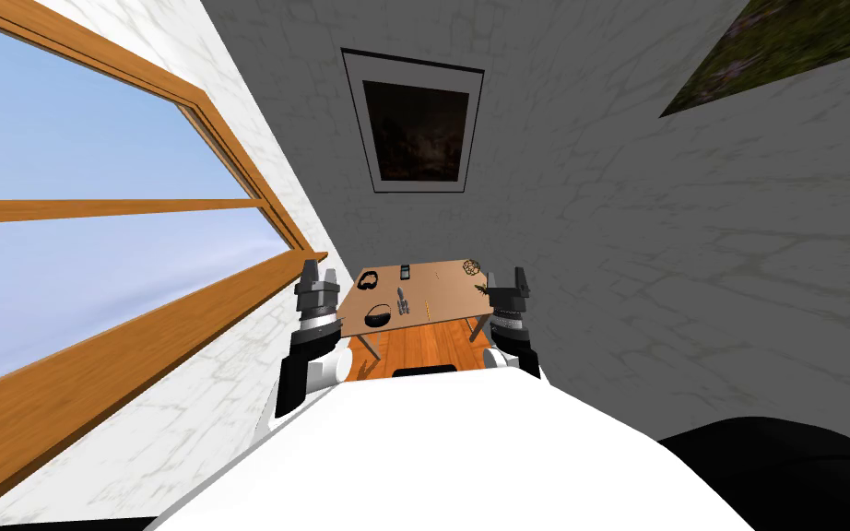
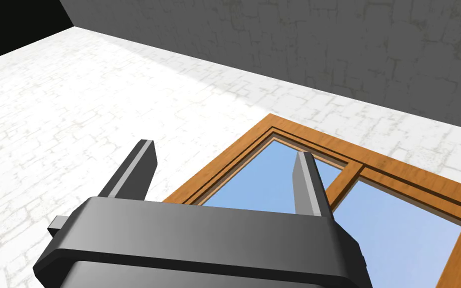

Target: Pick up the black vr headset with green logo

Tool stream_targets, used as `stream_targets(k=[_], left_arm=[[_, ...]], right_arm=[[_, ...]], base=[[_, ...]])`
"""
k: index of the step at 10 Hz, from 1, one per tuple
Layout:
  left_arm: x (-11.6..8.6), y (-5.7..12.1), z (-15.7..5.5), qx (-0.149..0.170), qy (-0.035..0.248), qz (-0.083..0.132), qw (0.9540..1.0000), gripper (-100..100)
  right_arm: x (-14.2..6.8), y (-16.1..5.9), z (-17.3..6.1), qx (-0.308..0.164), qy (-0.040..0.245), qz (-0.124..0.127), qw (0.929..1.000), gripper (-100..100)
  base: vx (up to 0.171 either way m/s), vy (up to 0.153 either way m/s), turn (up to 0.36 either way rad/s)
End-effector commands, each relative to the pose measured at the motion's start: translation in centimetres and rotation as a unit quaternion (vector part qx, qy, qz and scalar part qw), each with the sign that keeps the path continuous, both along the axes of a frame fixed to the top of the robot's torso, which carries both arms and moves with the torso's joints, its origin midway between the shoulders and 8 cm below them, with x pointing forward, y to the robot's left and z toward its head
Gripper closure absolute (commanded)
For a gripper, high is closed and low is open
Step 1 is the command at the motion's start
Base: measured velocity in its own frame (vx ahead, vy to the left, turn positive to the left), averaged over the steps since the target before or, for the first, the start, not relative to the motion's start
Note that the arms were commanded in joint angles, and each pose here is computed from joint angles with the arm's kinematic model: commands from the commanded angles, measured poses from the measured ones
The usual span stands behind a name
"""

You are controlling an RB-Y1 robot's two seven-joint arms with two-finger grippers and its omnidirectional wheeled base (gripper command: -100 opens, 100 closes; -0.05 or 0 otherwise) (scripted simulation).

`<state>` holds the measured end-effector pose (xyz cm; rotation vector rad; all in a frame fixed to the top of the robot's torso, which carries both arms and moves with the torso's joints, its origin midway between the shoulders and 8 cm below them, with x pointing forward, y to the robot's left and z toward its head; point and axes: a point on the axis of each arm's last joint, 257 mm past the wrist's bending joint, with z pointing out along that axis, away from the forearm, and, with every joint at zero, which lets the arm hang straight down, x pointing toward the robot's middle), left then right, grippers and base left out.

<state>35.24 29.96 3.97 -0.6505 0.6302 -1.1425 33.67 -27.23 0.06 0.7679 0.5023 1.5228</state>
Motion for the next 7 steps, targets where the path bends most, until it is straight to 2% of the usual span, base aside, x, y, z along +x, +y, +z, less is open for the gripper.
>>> stream_targets(k=[1, 5, 6, 7], left_arm=[[0.8, -0.1, -0.6, 0.018, 0.019, -0.007, 0.9996, -100], [3.0, 0.6, -2.9, 0.039, 0.074, -0.010, 0.9964, -100], [3.0, 0.6, -2.9, 0.039, 0.074, -0.010, 0.9964, -100], [3.6, 0.9, -3.7, 0.040, 0.092, -0.009, 0.9949, -100]], right_arm=[[0.0, 0.0, 0.0, 0.000, 0.000, 0.000, 1.0000, 0], [0.0, 0.0, 0.0, 0.000, 0.000, 0.000, 1.0000, 0], [0.0, 0.0, 0.0, 0.000, 0.000, 0.000, 1.0000, 0], [0.0, 0.0, 0.0, 0.000, 0.000, 0.000, 1.0000, 0]], base=[[0.007, -0.011, 0.037], [0.016, -0.025, 0.045], [0.014, -0.024, 0.019], [0.013, -0.015, 0.044]])
